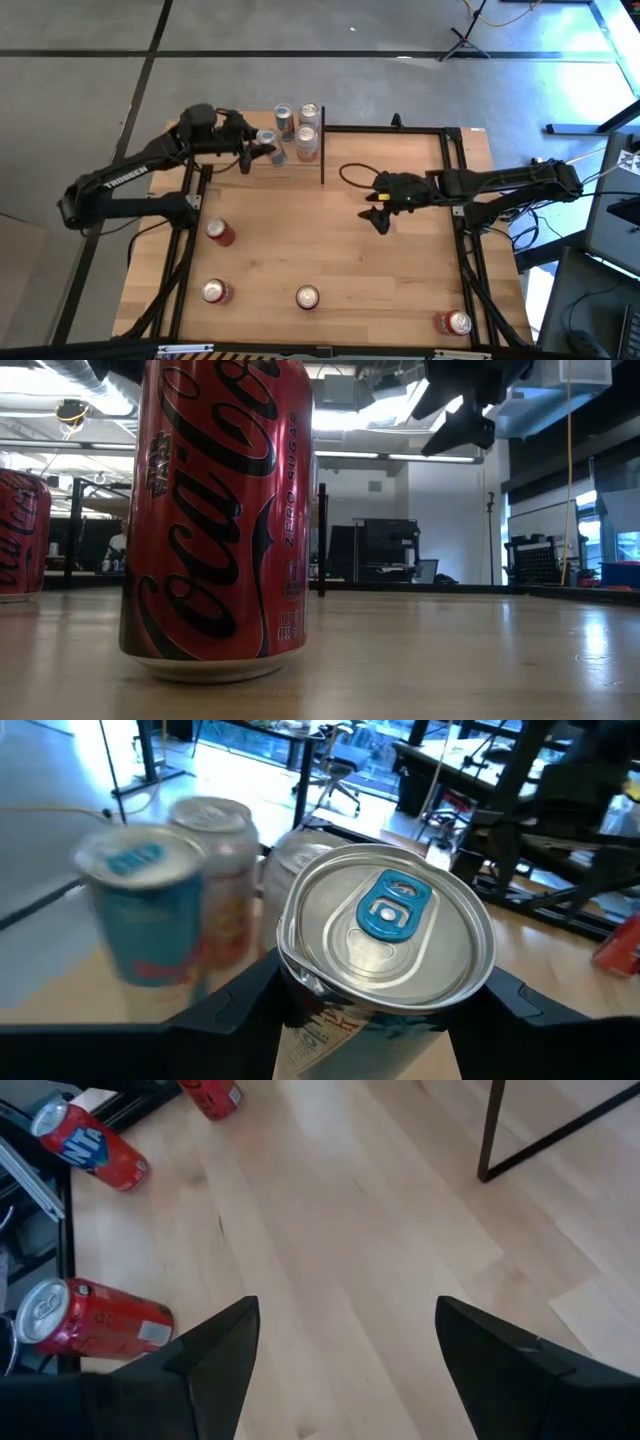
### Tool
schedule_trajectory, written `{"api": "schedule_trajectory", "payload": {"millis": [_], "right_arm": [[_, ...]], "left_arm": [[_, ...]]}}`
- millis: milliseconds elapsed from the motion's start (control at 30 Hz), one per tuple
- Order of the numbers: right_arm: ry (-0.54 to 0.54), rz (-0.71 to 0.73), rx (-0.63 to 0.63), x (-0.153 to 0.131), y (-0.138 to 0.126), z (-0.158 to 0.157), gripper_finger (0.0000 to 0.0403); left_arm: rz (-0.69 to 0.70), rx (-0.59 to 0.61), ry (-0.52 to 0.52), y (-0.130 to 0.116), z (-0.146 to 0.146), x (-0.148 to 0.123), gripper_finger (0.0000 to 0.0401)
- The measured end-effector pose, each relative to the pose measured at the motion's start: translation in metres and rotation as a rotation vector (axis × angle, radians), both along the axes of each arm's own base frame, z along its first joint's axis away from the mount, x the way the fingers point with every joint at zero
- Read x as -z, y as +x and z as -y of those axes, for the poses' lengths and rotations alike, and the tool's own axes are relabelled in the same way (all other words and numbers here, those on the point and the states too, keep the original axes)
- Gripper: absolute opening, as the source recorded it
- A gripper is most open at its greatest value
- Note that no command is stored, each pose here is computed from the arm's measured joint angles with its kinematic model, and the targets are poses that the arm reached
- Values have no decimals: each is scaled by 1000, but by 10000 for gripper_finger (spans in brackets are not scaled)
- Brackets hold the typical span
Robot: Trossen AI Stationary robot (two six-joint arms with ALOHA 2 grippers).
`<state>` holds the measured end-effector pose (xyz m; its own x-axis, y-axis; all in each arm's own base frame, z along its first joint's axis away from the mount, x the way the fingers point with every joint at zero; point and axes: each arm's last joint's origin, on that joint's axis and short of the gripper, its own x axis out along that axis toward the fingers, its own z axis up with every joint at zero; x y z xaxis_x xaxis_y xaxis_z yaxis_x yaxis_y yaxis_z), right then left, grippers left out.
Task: Place canned beverage on shelf
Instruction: Put the blue soda can on the shelf aligned with the other blue soda can
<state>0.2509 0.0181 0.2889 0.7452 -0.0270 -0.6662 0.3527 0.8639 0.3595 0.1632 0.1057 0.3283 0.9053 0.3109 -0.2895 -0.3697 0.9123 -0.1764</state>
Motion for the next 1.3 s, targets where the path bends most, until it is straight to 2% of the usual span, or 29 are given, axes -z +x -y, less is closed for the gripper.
{"api": "schedule_trajectory", "payload": {"millis": [133,233,333,700,1300], "right_arm": [[8,15,15,-1,1,0,291],[3,27,23,-2,2,0,291],[-2,37,29,-3,2,1,291],[-4,33,28,-2,2,0,291],[-35,30,24,-2,2,1,291]], "left_arm": [[-22,17,19,-2,-13,-15,198],[-84,41,-2,4,-24,-19,198],[-121,58,24,13,-33,-21,199],[-202,96,-28,36,-53,1,199],[-248,80,40,41,-57,6,200]]}}
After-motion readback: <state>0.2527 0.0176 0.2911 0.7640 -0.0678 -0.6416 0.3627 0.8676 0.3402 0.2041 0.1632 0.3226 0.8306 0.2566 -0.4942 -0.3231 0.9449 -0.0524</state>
